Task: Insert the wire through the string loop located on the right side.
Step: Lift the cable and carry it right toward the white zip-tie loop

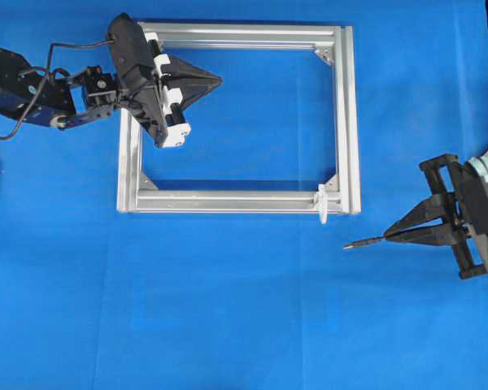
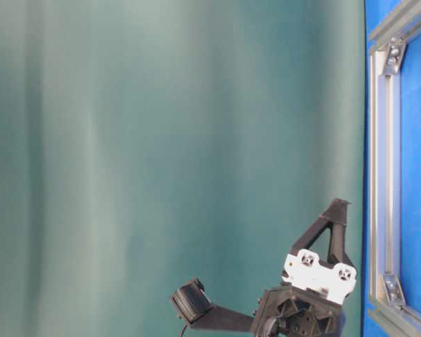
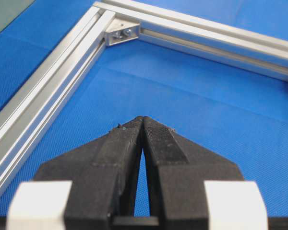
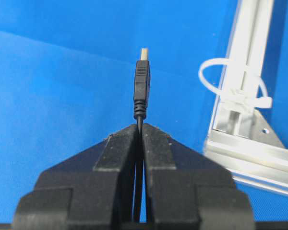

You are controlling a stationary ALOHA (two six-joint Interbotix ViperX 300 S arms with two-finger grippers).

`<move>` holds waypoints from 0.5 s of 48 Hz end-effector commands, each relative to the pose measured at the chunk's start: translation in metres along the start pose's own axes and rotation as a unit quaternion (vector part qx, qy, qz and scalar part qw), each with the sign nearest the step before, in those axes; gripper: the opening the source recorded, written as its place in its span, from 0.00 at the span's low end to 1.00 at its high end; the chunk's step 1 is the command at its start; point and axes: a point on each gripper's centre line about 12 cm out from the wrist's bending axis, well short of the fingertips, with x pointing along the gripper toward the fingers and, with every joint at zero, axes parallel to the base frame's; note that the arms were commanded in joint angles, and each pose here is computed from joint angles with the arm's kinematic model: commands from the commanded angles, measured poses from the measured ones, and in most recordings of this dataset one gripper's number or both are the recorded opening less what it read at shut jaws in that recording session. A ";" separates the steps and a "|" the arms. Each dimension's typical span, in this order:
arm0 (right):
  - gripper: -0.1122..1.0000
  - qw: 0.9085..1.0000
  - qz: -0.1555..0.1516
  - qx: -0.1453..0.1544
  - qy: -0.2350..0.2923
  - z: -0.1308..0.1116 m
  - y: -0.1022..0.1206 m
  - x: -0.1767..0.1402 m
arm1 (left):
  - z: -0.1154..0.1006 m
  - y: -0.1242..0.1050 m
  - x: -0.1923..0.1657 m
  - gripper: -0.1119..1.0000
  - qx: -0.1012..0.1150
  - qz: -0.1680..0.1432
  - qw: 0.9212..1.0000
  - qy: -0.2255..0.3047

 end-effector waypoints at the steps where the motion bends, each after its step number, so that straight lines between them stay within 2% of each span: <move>1: 0.06 1.000 -0.005 0.005 -0.006 0.003 -0.002 0.000 | 0.014 -0.001 -0.002 0.10 0.001 -0.002 1.000 -0.021; 7: 0.06 1.000 -0.021 0.012 -0.010 0.003 -0.010 0.000 | 0.014 -0.002 -0.002 0.10 0.001 -0.003 1.000 -0.021; 18: 0.07 0.997 -0.068 0.033 -0.012 -0.001 -0.032 -0.002 | 0.014 -0.002 -0.002 0.10 0.001 -0.003 1.000 -0.021; 24: 0.06 0.996 -0.080 0.036 -0.012 -0.001 -0.038 -0.003 | 0.014 -0.002 -0.002 0.10 0.001 -0.003 1.000 -0.022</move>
